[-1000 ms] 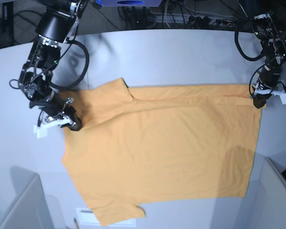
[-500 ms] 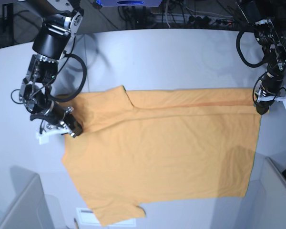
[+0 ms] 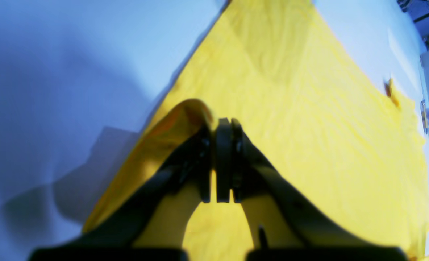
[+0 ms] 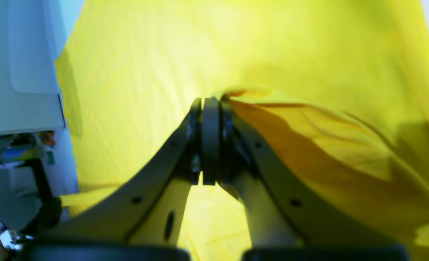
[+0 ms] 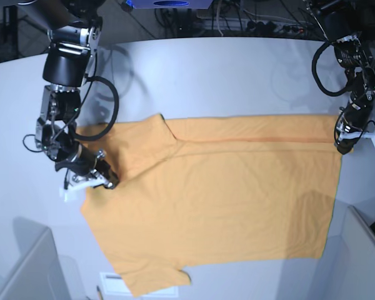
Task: Fold the T-shirt properly
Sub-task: 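Lift the shoulder corners and drag the shirt toward the robot base, then adjust the right gripper's grip on the shirt's shoulder edge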
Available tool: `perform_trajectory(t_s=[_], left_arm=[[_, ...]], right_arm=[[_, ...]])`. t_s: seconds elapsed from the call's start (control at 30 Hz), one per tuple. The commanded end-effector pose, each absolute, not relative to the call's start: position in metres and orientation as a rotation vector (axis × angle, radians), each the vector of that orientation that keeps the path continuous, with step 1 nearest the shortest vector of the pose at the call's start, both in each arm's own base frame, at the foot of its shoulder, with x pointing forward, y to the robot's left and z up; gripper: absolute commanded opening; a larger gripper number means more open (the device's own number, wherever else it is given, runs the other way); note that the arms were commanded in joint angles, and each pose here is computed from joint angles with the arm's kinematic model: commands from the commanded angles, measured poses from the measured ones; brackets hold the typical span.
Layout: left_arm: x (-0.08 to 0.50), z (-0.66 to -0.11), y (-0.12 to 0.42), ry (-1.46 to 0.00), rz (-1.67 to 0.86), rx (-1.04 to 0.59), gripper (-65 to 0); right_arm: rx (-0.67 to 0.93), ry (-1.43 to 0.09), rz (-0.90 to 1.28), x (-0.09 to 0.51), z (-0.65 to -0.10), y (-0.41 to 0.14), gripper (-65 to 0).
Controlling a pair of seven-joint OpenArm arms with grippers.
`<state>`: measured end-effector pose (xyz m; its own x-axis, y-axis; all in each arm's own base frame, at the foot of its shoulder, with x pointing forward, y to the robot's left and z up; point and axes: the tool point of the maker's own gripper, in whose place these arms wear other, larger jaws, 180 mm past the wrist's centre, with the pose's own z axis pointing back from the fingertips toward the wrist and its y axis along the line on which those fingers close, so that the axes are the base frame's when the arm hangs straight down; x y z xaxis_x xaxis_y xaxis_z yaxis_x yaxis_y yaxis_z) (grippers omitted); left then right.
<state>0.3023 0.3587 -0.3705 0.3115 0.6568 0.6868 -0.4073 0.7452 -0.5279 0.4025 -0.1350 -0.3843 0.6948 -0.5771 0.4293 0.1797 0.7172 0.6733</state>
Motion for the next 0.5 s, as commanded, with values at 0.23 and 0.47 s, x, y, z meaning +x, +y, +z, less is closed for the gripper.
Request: perform_trajectory(t_s=[0.23,0.47], left_arm=[[0.315,-0.345,0.371,-1.11,0.689,-0.267,-65.0],[0.321,-0.351,0.377,-1.097,0.739,-0.272,-65.0]], right_arm=[[0.651,-0.741,-0.493,0.424,-0.358,-0.143,-65.0],[0.656,-0.719,-0.508,0.431,-0.363,-0.141,-65.0]])
